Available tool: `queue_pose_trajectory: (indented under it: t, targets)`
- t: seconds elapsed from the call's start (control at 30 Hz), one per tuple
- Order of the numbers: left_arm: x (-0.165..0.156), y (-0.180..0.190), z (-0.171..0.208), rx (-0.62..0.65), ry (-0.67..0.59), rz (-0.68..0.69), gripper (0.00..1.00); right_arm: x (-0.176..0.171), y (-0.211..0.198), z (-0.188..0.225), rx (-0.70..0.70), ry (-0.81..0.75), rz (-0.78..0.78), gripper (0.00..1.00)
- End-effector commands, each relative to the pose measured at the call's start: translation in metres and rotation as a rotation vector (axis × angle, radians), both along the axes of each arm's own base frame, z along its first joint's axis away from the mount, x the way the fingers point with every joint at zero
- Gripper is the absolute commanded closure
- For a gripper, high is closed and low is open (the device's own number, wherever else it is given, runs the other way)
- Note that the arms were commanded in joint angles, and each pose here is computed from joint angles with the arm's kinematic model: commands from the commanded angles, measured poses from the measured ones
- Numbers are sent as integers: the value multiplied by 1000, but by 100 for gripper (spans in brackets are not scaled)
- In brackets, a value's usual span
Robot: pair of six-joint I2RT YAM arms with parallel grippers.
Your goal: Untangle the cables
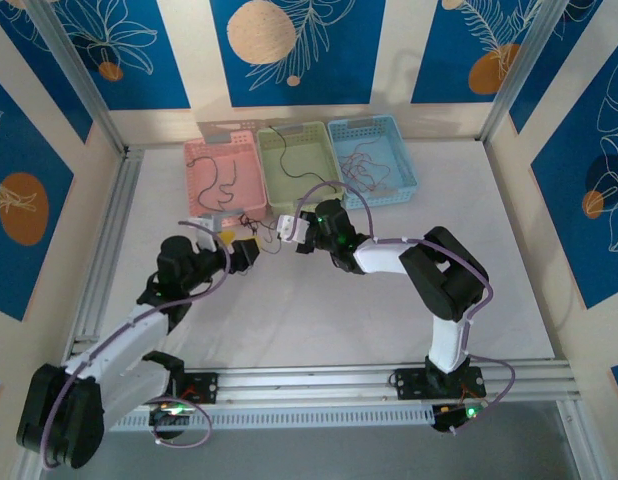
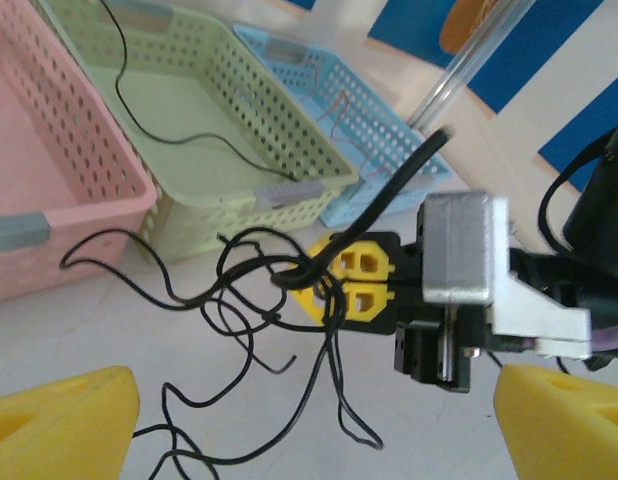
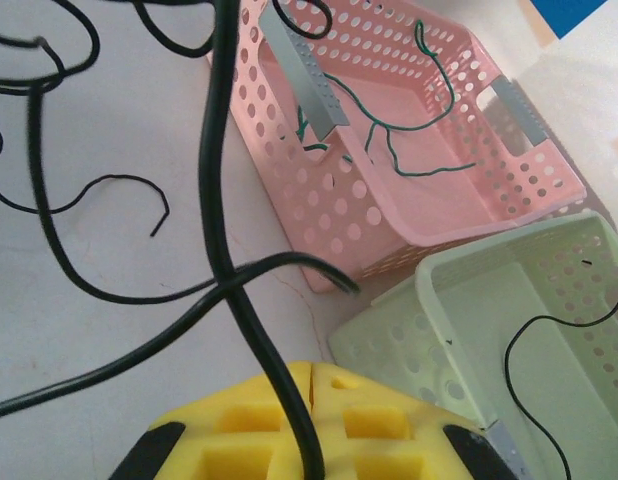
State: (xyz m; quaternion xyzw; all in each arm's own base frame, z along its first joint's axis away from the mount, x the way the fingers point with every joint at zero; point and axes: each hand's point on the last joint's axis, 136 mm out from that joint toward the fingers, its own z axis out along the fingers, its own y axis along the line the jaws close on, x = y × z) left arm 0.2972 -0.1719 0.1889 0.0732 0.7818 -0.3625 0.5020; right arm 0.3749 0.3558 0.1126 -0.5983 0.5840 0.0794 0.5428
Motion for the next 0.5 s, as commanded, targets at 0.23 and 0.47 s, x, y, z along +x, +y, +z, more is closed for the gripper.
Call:
queue_pose_trajectory:
  t: [0.23, 0.47]
  targets:
    - [22, -32, 6, 17, -31, -59, 15, -5, 6, 36, 80, -12, 46, 100]
    - [29, -36, 3, 18, -43, -65, 61, -3, 5, 36, 80, -6, 41, 100]
